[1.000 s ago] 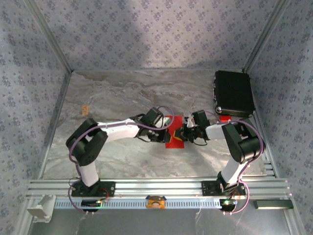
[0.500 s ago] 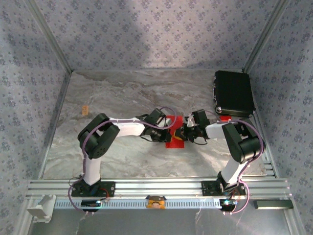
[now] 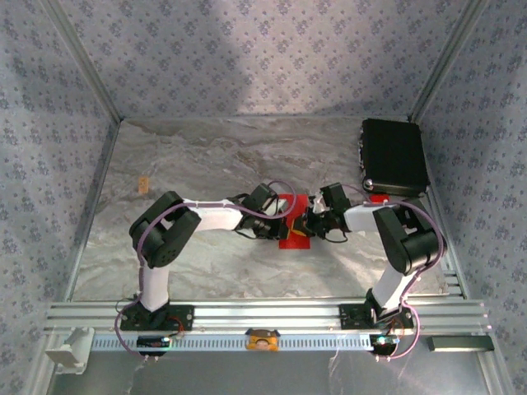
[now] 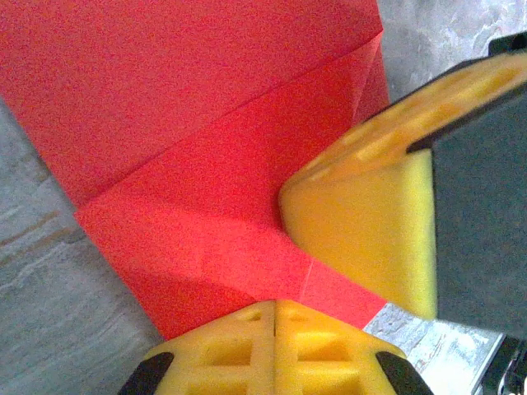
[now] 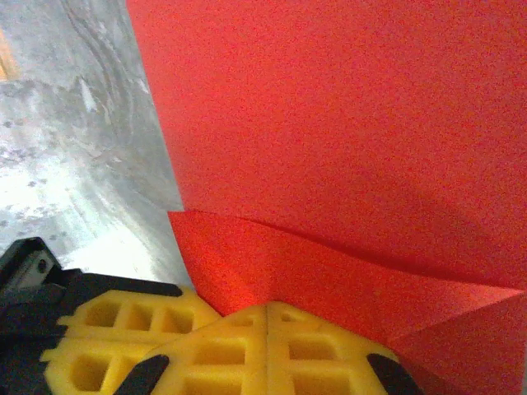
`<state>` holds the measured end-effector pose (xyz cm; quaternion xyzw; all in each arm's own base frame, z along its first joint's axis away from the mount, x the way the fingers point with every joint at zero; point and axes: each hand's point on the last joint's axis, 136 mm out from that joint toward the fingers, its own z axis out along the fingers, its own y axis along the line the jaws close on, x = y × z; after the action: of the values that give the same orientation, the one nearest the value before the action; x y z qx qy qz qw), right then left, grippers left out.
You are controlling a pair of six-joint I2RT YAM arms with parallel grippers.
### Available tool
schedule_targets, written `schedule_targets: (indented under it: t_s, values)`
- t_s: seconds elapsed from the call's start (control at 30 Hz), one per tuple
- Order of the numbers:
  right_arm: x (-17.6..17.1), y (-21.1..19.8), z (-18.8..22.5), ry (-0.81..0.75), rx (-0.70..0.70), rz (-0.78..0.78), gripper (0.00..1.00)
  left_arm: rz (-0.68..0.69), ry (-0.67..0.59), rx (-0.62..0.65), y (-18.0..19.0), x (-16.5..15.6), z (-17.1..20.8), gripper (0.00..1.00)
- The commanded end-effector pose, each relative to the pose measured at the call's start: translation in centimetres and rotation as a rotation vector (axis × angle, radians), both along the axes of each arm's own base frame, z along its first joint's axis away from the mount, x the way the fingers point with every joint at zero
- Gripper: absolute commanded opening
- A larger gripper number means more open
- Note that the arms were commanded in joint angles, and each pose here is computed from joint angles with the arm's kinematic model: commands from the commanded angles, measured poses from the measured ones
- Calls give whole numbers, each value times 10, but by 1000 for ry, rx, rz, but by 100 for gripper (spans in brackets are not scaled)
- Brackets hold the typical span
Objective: Fold a paper plane with a square sheet of paper (pick it up from the middle)
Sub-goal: Fold the triangle a second time at the center of the table.
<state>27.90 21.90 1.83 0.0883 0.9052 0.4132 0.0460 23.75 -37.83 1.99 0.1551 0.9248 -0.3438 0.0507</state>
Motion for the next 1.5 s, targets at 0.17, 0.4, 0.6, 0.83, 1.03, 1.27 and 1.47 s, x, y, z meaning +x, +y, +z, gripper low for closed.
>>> schedule_targets:
  t_s: [0.17, 0.4, 0.6, 0.83, 1.03, 1.27, 1.47]
  values:
    - [20, -35, -11, 15, -62, -84, 0, 9, 82, 197, 39, -26, -44, 0]
    - [38, -57, -11, -3, -71, -153, 0, 10, 82, 199, 41, -28, -46, 0]
    - [46, -60, 7, -61, -90, -157, 0, 7, 77, 196, 39, -27, -43, 0]
    - [29, -29, 25, -84, -44, -53, 0, 9, 60, 183, 34, -23, -37, 0]
    - [14, -24, 2, -32, -108, -18, 0, 8, 45, 164, 28, -18, -28, 0]
    - [8, -41, -22, 27, -135, -69, 0, 3, 4, 126, 16, -6, -2, 1]
    - [8, -40, -21, 29, -135, -67, 0, 4, -29, 50, -4, 5, 30, 4]
